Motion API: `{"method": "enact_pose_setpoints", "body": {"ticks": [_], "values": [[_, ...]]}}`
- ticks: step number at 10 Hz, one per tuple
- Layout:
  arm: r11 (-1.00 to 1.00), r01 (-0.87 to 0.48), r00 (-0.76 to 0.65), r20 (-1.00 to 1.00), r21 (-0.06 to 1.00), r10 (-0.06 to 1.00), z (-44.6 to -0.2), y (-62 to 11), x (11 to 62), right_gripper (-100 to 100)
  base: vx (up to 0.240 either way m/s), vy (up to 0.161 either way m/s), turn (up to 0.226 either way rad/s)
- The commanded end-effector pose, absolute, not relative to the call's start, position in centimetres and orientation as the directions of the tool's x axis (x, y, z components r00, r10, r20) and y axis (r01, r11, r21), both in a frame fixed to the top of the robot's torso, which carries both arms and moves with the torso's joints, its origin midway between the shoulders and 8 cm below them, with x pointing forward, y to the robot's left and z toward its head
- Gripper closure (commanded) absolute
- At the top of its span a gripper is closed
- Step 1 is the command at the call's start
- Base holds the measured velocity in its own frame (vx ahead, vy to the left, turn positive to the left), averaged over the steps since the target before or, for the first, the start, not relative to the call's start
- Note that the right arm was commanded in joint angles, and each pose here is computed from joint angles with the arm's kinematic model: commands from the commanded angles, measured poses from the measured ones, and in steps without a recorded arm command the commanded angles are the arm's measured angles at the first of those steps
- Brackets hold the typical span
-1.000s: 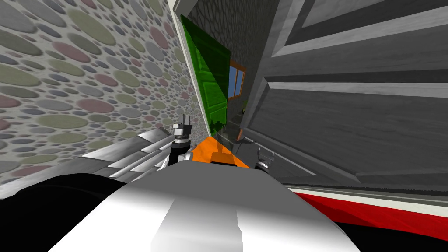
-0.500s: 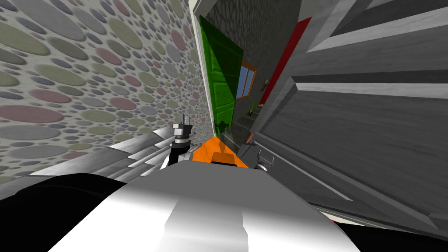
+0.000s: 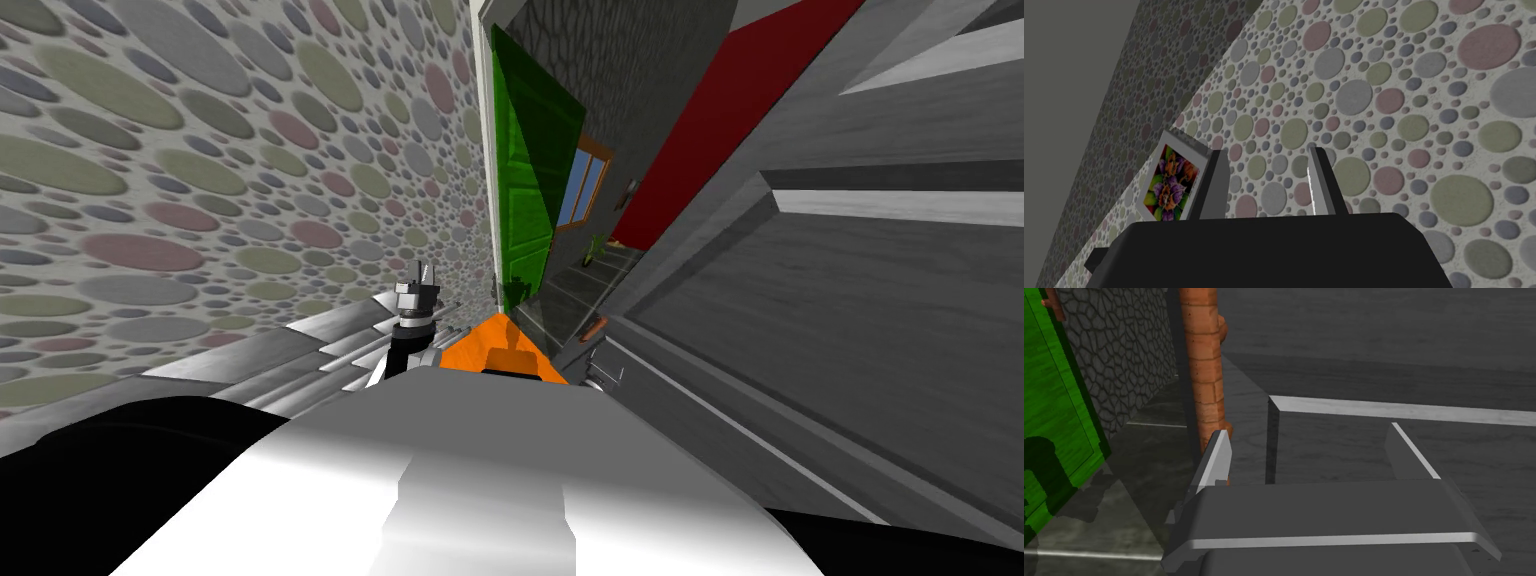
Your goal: Push the door open
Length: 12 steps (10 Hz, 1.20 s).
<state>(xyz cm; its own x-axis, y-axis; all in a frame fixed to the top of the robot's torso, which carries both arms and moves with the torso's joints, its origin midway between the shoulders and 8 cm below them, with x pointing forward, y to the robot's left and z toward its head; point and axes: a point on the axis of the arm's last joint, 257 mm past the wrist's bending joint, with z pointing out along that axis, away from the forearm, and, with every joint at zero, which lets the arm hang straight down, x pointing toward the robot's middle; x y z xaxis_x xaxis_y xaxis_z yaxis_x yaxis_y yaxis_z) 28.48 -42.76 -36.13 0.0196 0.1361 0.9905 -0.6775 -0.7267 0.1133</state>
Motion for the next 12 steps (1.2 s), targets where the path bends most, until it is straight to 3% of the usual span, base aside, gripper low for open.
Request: {"method": "enact_pose_setpoints", "body": {"ticks": [1, 3, 5, 12], "values": [[-0.71, -0.701, 0.012, 0.997, 0.066, 0.08, -37.3, -42.3, 27.6, -100, 0.063, 0.143, 0.187], [-0.689, -0.725, 0.004, 1.0, 0.018, 0.023, -38.7, -41.6, 26.8, -100, 0.071, 0.162, 0.159], [-0.699, -0.713, 0.01, 0.998, 0.053, 0.065, -38.1, -42.8, 27.1, -100, 0.061, 0.017, 0.011], [-0.684, -0.728, 0.009, 0.999, 0.04, 0.048, -39.0, -43.1, 26.6, -100, 0.158, -0.132, 0.025]]}}
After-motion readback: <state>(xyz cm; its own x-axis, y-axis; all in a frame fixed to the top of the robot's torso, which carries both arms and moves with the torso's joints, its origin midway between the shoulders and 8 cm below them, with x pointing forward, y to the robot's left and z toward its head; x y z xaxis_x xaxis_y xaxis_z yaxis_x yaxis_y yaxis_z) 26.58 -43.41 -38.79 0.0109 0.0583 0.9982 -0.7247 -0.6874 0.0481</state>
